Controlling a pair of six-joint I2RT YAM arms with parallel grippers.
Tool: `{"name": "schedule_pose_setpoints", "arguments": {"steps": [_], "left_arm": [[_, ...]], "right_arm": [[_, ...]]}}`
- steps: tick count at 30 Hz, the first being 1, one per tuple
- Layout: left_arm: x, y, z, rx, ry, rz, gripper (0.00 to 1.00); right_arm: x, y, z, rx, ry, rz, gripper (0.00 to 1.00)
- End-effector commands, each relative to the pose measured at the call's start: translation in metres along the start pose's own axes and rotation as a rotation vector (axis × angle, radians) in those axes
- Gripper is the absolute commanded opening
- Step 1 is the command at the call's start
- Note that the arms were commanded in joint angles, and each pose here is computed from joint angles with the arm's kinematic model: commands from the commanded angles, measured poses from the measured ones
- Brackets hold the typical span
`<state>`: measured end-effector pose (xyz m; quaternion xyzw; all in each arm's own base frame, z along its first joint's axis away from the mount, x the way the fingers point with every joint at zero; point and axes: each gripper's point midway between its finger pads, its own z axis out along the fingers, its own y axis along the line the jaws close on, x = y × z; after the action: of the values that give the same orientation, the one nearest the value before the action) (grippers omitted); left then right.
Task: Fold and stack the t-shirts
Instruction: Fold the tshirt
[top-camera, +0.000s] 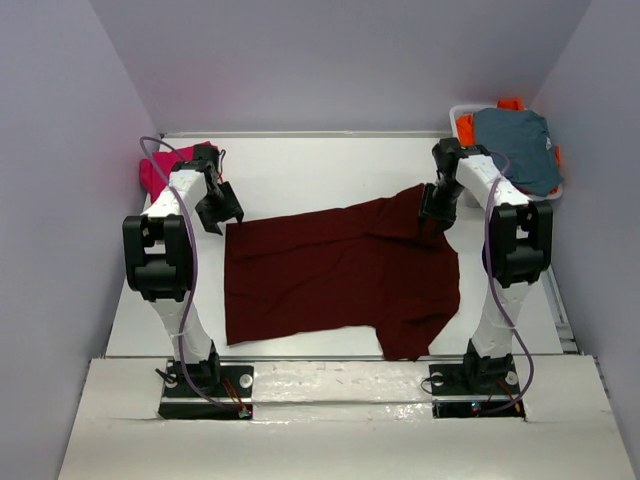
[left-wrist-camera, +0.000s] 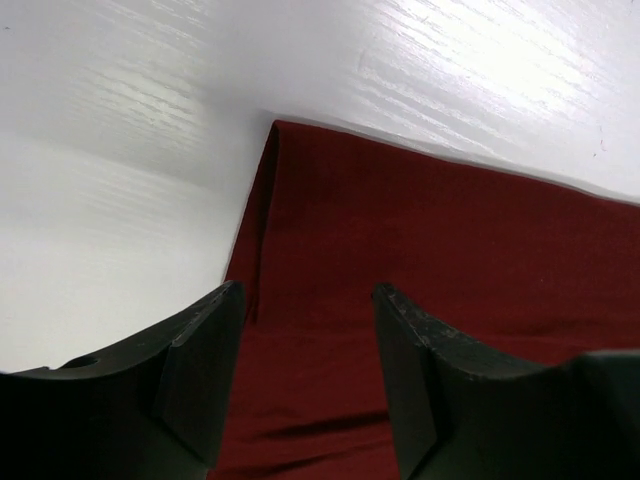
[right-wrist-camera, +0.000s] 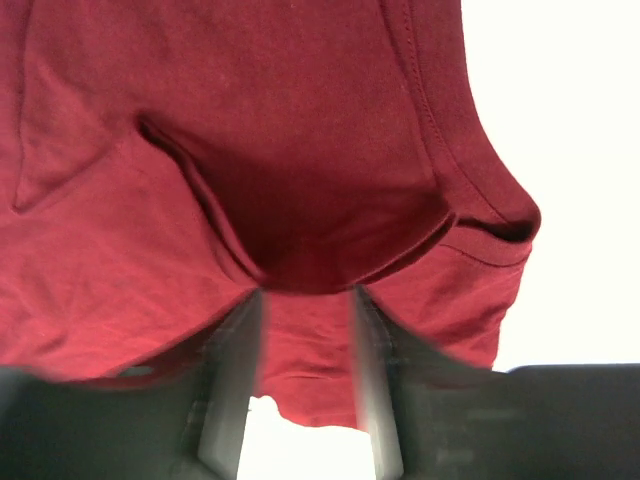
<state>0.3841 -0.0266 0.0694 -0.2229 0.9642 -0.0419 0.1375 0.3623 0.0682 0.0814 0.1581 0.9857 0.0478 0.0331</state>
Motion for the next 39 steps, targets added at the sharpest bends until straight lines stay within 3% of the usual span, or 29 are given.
{"name": "schedule_pose_setpoints", "arguments": {"steps": [1,2,5,19,39], "left_arm": [[-0.011,-0.004,-0.024,0.021,-0.051,0.000,0.65],[-0.011,-0.004,-0.025,0.021,-0.054,-0.002,0.65],[-0.014,-0.005,-0.025,0.024,-0.064,-0.001,0.65],[-0.024,-0.005,0.000,-0.006,-0.066,-0.007,0.62],[-0.041,-0.023,0.001,0.050,-0.067,-0.003,0.61]], "right_arm": [[-0.006,0.008,-0.019,-0.067,-0.063,-0.017,0.55],[-0.005,0.010,-0.021,-0.080,-0.058,-0.020,0.61],[-0.003,0.015,-0.029,-0.112,-0.066,-0.020,0.64],[-0.026,0.022,-0.021,-0.118,-0.124,0.009,0.62],[-0.142,0.011,-0.007,0.070,-0.371,0.112,0.59]]}}
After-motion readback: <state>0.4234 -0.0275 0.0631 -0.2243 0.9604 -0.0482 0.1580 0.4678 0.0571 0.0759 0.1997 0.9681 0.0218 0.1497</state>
